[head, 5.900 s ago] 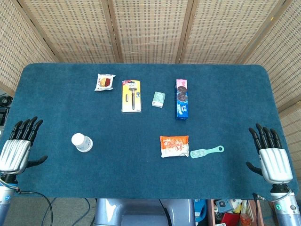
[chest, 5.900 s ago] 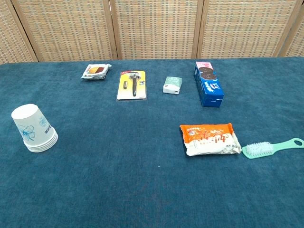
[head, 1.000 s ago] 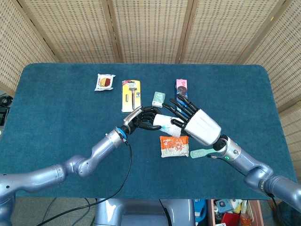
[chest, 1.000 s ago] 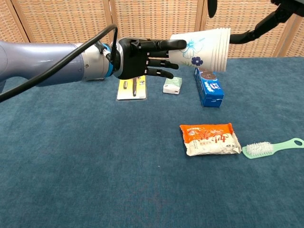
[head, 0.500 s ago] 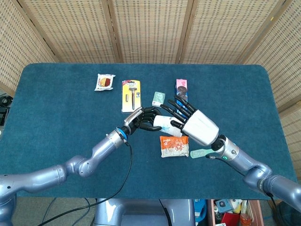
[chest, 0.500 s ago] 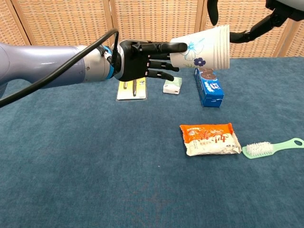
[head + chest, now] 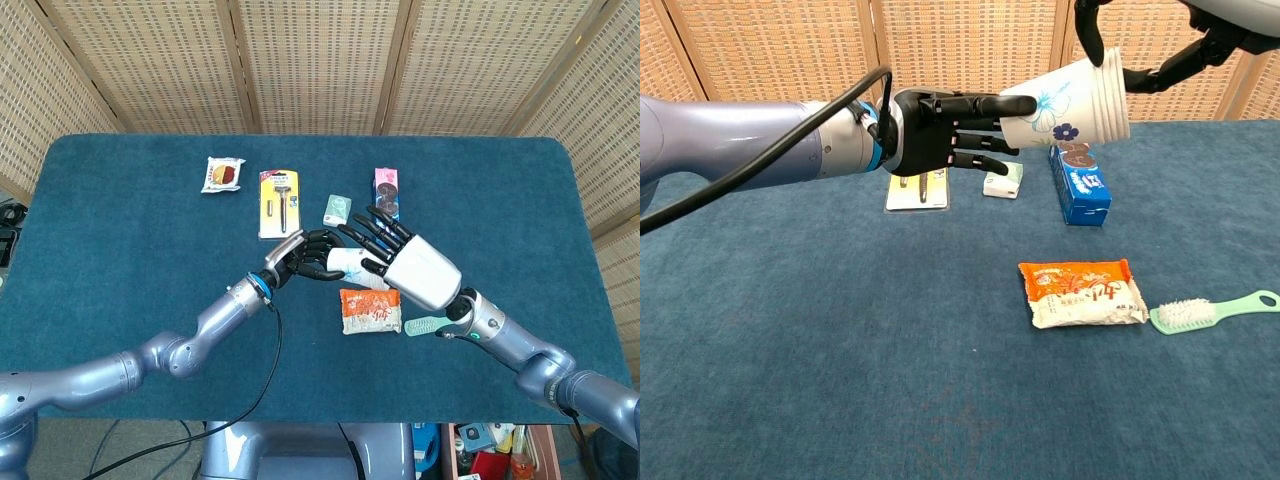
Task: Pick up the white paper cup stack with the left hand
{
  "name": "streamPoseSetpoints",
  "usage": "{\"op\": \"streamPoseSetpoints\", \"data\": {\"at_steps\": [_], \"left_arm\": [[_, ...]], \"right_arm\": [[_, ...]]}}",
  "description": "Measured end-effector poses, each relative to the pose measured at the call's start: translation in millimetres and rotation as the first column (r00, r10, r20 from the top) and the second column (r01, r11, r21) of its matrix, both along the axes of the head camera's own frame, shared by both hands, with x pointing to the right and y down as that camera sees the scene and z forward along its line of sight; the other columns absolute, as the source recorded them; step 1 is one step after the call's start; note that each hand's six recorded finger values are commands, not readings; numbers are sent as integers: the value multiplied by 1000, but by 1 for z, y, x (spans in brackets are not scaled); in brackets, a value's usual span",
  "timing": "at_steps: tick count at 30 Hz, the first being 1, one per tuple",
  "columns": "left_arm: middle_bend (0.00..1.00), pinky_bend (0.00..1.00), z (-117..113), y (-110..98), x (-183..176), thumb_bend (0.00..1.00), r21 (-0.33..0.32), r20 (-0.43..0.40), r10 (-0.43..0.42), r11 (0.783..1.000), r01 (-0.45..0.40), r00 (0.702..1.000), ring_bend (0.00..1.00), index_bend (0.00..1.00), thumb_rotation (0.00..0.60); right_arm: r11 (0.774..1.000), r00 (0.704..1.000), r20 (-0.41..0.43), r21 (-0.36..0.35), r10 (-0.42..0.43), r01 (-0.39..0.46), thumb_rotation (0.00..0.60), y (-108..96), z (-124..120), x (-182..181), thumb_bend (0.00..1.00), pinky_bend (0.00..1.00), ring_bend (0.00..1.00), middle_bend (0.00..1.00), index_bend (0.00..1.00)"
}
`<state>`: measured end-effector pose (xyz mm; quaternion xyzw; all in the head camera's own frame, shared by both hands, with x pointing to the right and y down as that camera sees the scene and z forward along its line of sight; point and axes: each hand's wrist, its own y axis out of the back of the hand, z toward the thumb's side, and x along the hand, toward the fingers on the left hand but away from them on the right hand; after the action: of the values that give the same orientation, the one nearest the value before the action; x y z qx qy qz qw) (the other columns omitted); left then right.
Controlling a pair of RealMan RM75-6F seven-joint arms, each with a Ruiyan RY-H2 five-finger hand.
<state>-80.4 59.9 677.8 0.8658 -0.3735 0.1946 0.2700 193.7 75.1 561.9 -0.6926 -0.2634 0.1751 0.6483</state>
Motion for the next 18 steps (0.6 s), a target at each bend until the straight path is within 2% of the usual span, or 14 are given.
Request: {"op": "streamPoseSetpoints", "data": {"at_steps": [12, 18], "left_arm": [[511, 495, 3, -2, -4, 106, -4, 5, -15, 1000, 15, 1000, 478, 509, 600], [511, 495, 9, -8, -20, 106, -8, 25, -49, 999, 49, 998, 478, 509, 600]], "right_arm": [[999, 1000, 15, 31, 11, -11, 600, 0, -2, 4, 575, 142, 0, 171, 723], [998, 999, 25, 50, 27, -28, 600, 1, -5, 17, 582, 142, 0, 176, 736]]}}
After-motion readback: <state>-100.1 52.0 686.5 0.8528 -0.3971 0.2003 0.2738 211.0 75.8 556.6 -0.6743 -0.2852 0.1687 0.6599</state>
